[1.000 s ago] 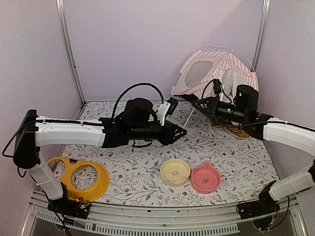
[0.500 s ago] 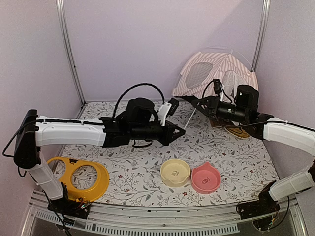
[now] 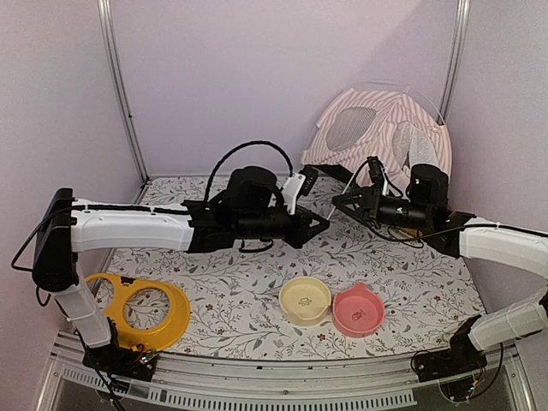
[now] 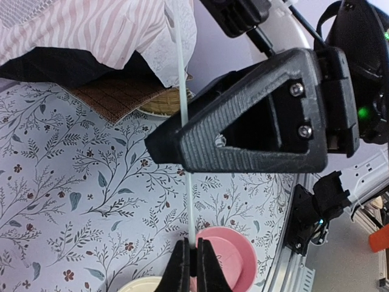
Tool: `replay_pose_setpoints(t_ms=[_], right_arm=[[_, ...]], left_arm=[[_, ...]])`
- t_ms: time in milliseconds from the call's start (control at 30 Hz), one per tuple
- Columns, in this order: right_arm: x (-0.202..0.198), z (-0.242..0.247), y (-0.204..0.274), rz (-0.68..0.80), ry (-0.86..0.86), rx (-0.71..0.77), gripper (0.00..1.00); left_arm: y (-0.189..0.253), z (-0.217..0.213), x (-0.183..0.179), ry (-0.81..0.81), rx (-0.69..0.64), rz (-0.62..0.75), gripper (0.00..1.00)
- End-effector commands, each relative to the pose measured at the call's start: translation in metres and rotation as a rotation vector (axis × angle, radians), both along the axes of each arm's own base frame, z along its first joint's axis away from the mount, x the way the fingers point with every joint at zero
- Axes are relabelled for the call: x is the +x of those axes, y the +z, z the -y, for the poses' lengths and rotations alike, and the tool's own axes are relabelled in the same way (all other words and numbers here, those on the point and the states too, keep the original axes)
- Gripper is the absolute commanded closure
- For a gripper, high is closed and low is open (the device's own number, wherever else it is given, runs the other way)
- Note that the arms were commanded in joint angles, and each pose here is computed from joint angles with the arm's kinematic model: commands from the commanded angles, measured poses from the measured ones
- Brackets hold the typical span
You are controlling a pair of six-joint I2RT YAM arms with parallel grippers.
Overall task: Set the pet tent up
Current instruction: Pass from the right arm to the left, then pass from the left arm to the right
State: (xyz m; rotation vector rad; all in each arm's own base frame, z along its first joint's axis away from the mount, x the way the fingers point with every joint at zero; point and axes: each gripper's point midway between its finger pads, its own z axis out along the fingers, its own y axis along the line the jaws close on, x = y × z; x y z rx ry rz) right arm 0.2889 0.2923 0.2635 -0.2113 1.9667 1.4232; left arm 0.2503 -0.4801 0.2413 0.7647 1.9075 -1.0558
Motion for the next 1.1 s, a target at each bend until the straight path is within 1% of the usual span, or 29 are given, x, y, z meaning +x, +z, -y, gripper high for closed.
replay_pose_setpoints(t_ms=[0,167,200,267,300,367,433,500,533,633,700,767,833,900,1067], right_arm=[[-0.004,-0.001,0.012,0.023,0.004,0.026,0.66],[-0.006,-0.005,0.010,0.014,0.021,0.022,0.78],[-0.007,-0.005,0.009,0.010,0.023,0.019,0.83],[-0.008,-0.004,0.008,0.007,0.022,0.010,0.96],[-0.008,-0.003,0.008,0.005,0.020,0.004,1.00],[-0.010,0.000,0.011,0.008,0.014,-0.011,1.00],[-0.012,0.003,0.017,0.027,0.010,-0.024,1.00],[-0.015,0.004,0.023,0.042,0.016,-0.031,1.00],[-0.017,0.005,0.025,0.046,0.021,-0.033,1.00],[-0.022,0.005,0.029,0.058,0.051,-0.046,1.00],[-0.027,0.003,0.036,0.073,0.079,-0.043,1.00],[-0.033,0.002,0.043,0.092,0.112,-0.035,1.00],[-0.039,0.002,0.050,0.111,0.137,-0.030,1.00],[-0.045,0.003,0.057,0.125,0.160,-0.024,1.00],[-0.056,0.007,0.065,0.129,0.182,-0.030,1.00]], left_arm=[[0.018,0.015,-0.005,-0.037,-0.056,0.032,1.00],[0.021,0.016,-0.005,-0.032,-0.065,0.035,1.00],[0.022,0.016,-0.004,-0.030,-0.067,0.036,1.00],[0.025,0.016,-0.004,-0.027,-0.074,0.040,1.00],[0.026,0.015,-0.004,-0.028,-0.075,0.044,1.00],[0.028,0.011,-0.005,-0.025,-0.074,0.064,0.99],[0.035,-0.001,-0.005,-0.006,-0.092,0.109,0.84],[0.049,-0.020,-0.004,0.025,-0.138,0.166,0.68],[0.059,-0.030,-0.002,0.042,-0.168,0.194,0.62],[0.083,-0.057,0.008,0.090,-0.235,0.261,0.54],[0.090,-0.064,0.021,0.119,-0.235,0.301,0.52],[0.089,-0.061,0.035,0.132,-0.211,0.342,0.53],[0.087,-0.051,0.046,0.124,-0.200,0.382,0.54],[0.093,-0.037,0.054,0.103,-0.216,0.448,0.56],[0.088,-0.003,0.075,0.079,-0.261,0.509,0.57]])
